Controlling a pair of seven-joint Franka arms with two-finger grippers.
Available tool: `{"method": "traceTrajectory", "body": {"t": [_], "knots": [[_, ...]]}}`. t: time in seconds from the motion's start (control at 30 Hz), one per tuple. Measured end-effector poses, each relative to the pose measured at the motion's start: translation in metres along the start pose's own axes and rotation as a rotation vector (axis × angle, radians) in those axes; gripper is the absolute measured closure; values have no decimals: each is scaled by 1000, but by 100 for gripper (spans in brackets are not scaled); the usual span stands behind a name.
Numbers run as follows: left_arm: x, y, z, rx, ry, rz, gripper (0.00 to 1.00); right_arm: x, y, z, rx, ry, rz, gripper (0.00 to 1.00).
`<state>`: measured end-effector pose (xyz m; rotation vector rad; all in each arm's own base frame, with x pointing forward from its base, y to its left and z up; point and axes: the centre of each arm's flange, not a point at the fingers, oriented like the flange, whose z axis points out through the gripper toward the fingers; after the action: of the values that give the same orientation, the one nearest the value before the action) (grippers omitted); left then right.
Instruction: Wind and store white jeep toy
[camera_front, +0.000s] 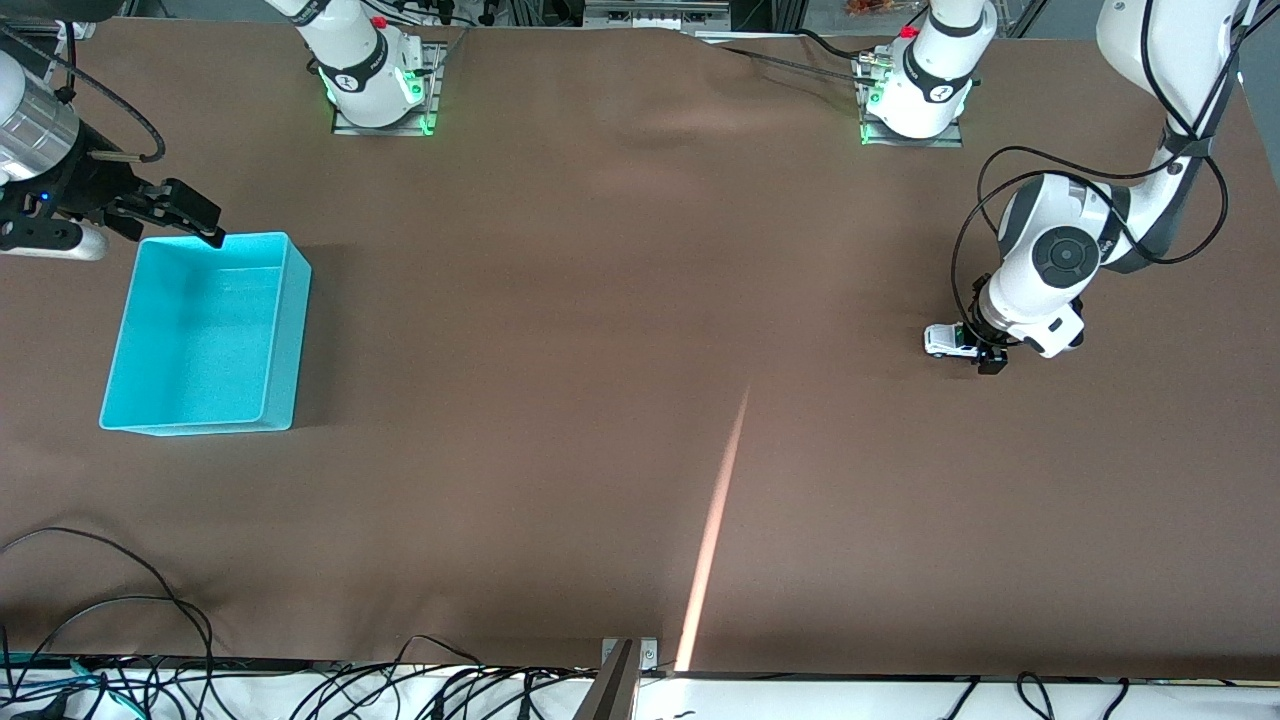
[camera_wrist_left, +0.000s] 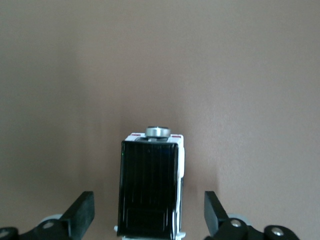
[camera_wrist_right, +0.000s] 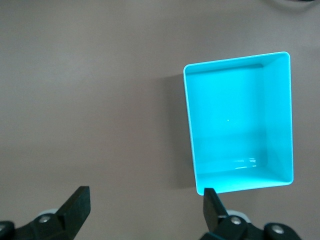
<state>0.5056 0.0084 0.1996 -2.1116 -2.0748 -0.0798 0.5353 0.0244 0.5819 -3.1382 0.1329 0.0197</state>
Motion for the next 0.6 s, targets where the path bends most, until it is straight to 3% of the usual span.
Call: {"method": "traceTrajectory", "body": {"t": [0.1, 0.33, 0.43, 0.6], "knots": [[4, 0, 1, 1, -2, -14, 4, 1, 4, 0, 1, 1, 7, 0], [6, 0, 3, 3, -3, -25, 41, 3, 7, 2, 1, 1, 14, 0], [6, 1, 1, -1, -3, -27, 50, 4, 7, 2, 1, 2, 14, 0], [6, 2, 2, -1, -3, -30, 50, 5, 15, 3, 2, 1, 29, 0]]}}
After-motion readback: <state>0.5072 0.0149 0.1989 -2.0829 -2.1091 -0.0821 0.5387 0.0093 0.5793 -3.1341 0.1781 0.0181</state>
